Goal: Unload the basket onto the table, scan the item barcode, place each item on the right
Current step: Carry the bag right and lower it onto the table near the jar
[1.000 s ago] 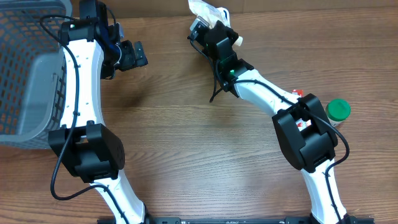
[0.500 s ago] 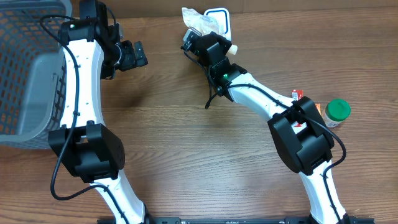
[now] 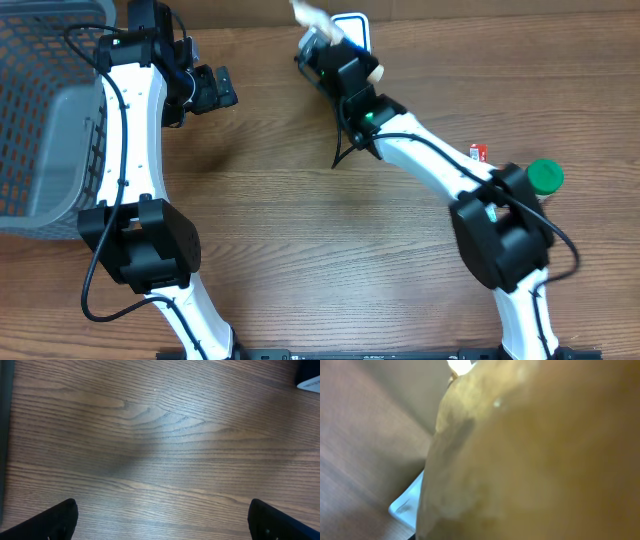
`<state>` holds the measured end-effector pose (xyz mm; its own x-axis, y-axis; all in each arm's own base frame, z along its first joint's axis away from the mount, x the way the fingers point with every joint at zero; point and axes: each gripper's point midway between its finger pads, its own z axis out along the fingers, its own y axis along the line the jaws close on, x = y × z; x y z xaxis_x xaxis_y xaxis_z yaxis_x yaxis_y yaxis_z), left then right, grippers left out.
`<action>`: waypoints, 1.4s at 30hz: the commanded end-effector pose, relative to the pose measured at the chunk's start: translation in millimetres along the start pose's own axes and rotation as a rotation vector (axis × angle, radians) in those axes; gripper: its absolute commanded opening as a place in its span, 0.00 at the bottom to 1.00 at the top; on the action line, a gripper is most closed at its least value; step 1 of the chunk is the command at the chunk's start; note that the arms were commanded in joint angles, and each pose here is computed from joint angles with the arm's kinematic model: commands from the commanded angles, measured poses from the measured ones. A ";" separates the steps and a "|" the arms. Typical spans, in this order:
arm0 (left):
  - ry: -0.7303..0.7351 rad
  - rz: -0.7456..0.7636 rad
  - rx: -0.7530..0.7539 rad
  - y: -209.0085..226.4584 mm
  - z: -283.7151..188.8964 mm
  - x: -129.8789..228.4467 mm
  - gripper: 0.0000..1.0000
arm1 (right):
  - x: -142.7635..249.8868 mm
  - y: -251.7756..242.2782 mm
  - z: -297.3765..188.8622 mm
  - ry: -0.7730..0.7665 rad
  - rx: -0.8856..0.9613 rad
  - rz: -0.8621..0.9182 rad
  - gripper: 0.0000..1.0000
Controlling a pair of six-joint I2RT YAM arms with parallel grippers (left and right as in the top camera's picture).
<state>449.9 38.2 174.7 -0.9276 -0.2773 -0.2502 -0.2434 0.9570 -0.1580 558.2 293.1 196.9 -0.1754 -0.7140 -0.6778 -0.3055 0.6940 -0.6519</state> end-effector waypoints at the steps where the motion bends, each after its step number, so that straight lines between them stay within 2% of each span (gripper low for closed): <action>1: -0.013 -0.007 -0.004 -0.1 -2.2 -3.6 1.00 | -62.3 -82.5 -58.8 -0.138 0.088 0.180 0.04; 4: -0.013 -0.007 -0.004 -0.1 -2.2 -3.7 1.00 | -65.3 -100.6 -83.5 -0.123 0.077 0.211 0.04; 8: -0.013 -0.007 -0.004 -0.1 -2.2 -3.7 1.00 | -40.6 -102.5 -106.0 -0.003 0.015 0.231 0.04; 13: -0.013 -0.007 -0.005 0.0 -2.2 -3.7 1.00 | 34.5 -65.3 -127.3 0.311 -0.145 0.213 0.06; 19: -0.013 -0.007 -0.004 0.1 -2.3 -3.8 1.00 | 127.9 4.2 -184.7 0.703 -0.514 0.166 0.07; 25: -0.013 -0.007 -0.004 0.1 -2.3 -3.8 1.00 | 198.3 14.4 -230.8 1.001 -0.610 0.096 0.07; 29: -0.013 -0.007 -0.004 -0.1 -2.2 -3.7 1.00 | 228.7 15.1 -238.7 1.095 -0.618 0.101 0.08; 31: -0.013 -0.007 -0.004 -0.1 -2.2 -3.7 1.00 | 238.3 14.6 -240.2 1.121 -0.617 0.108 0.13; 34: -0.013 -0.007 -0.004 -0.1 -2.2 -3.7 1.00 | 246.5 11.3 -239.6 1.141 -0.611 0.127 0.13; 38: -0.013 -0.007 -0.004 -0.1 -2.2 -3.7 1.00 | 250.0 6.1 -234.5 1.153 -0.568 0.195 0.41; 40: -0.013 -0.007 -0.004 0.1 -2.3 -3.8 1.00 | 251.0 4.9 -234.2 1.155 -0.566 0.199 0.97; 42: -0.013 -0.007 -0.005 0.2 -2.3 -3.7 1.00 | 251.8 3.6 -232.9 1.154 -0.562 0.206 1.00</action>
<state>449.9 38.2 174.7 -0.9276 -0.2773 -0.2502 -0.2434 0.9570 -0.1580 295.1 96.1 105.1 -0.8654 -0.4865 0.1200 -0.5004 0.8520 -0.1540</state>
